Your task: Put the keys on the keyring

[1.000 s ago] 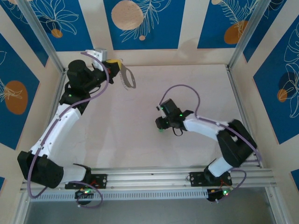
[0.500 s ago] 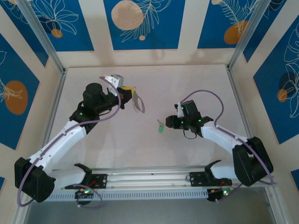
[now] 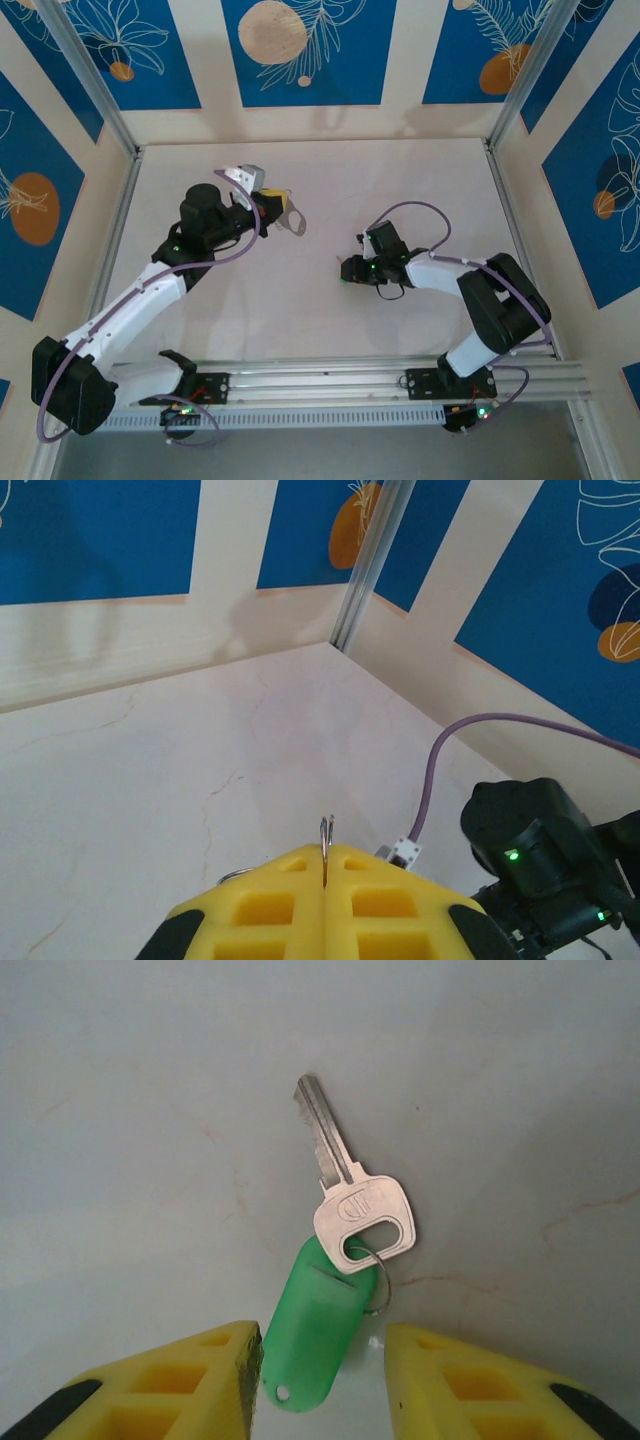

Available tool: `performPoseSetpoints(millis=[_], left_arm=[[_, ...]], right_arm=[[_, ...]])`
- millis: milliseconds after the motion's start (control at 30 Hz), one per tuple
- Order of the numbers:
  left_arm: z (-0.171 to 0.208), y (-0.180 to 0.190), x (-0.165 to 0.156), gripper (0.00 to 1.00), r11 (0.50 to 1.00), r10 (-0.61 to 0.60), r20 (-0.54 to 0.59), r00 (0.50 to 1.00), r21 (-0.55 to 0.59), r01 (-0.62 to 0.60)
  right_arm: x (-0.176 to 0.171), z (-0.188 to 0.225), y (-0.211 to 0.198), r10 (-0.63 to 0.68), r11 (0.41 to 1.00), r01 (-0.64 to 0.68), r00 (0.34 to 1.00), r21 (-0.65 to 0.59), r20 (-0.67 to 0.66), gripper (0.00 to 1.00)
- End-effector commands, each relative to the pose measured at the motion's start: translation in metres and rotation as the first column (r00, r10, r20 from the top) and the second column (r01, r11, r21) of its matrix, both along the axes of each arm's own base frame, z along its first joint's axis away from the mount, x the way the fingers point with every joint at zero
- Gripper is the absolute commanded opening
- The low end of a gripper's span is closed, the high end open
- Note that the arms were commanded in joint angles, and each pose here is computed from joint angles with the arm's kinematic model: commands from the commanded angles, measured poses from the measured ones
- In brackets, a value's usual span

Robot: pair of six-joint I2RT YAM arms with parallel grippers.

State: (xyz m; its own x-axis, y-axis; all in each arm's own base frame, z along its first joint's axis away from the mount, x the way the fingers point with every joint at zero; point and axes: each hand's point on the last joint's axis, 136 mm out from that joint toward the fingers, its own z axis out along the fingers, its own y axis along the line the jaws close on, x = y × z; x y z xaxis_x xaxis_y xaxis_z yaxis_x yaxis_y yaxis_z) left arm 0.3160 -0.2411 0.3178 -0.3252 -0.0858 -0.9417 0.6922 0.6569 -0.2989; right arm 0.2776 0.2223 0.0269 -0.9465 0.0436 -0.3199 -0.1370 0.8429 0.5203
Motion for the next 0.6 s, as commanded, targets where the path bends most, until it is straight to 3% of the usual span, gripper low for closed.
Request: performPoseSetpoints(millis=[0, 267, 433, 567], left_arm=[[0.012, -0.005, -0.002, 0.0, 0.999, -0.011, 0.037, 0.999, -0.045, 0.012], [0.012, -0.006, -0.002, 0.0, 0.998, -0.016, 0.04, 0.999, -0.052, 0.018], [0.012, -0.006, -0.002, 0.0, 0.998, -0.018, 0.042, 0.999, -0.057, 0.021], [0.011, -0.007, -0.003, 0.0, 0.998, -0.021, 0.041, 0.999, -0.058, 0.023]], right_arm=[[0.01, 0.004, 0.008, -0.001, 1.0, 0.001, 1.0, 0.003, 0.021, 0.38], [0.019, 0.004, 0.017, 0.015, 1.0, -0.015, 0.999, 0.009, 0.039, 0.37], [0.022, 0.03, 0.033, 0.067, 0.993, -0.082, 0.986, 0.09, 0.154, 0.37], [0.025, 0.038, 0.023, 0.038, 0.997, -0.05, 0.982, 0.06, 0.188, 0.35]])
